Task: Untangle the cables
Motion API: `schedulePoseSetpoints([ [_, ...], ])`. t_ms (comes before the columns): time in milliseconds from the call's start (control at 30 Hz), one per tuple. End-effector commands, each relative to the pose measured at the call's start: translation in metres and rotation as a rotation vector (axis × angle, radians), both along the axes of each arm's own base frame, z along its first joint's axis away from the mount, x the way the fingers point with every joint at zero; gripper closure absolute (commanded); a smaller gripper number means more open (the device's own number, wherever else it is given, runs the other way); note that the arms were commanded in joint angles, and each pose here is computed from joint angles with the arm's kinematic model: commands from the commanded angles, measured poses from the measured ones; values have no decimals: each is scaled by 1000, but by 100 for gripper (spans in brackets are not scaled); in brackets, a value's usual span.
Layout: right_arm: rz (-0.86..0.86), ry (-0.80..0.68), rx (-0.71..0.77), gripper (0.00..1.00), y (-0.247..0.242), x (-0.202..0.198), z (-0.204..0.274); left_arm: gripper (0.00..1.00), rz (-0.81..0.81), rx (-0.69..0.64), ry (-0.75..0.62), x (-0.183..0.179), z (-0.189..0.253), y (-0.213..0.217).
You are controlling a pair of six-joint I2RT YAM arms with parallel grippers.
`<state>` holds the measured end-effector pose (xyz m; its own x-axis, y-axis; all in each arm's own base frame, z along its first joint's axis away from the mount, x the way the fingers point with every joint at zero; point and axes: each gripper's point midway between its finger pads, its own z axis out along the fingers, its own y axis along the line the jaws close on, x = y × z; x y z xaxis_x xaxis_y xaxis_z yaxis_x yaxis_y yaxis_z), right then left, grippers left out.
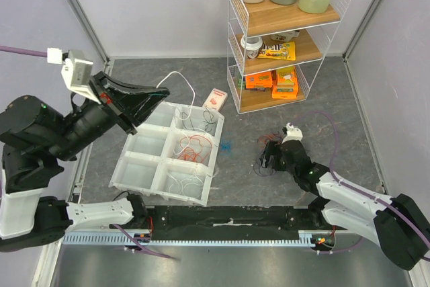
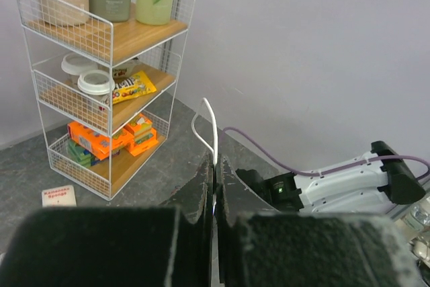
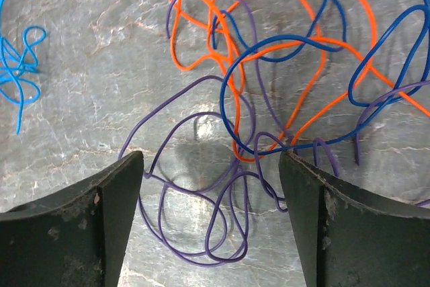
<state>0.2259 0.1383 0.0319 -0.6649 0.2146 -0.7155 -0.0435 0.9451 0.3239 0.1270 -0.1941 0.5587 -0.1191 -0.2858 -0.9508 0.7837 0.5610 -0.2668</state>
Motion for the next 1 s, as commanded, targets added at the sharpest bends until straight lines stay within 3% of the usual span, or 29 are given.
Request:
schedulePoseSetpoints([
  [0,106,-42,35,11,20,6,11,98,-4,-62,-1,-9,19,14],
  [400,99,-60,42,10,17,4,14,98,1,-18,51,-5,-5,9],
  [767,96,-53,38,9,17,5,12,98,85,-11,126,-8,-35,42],
  [967,102,-48,37,9,18,5,11,98,63,-62,50,-15,4,49],
])
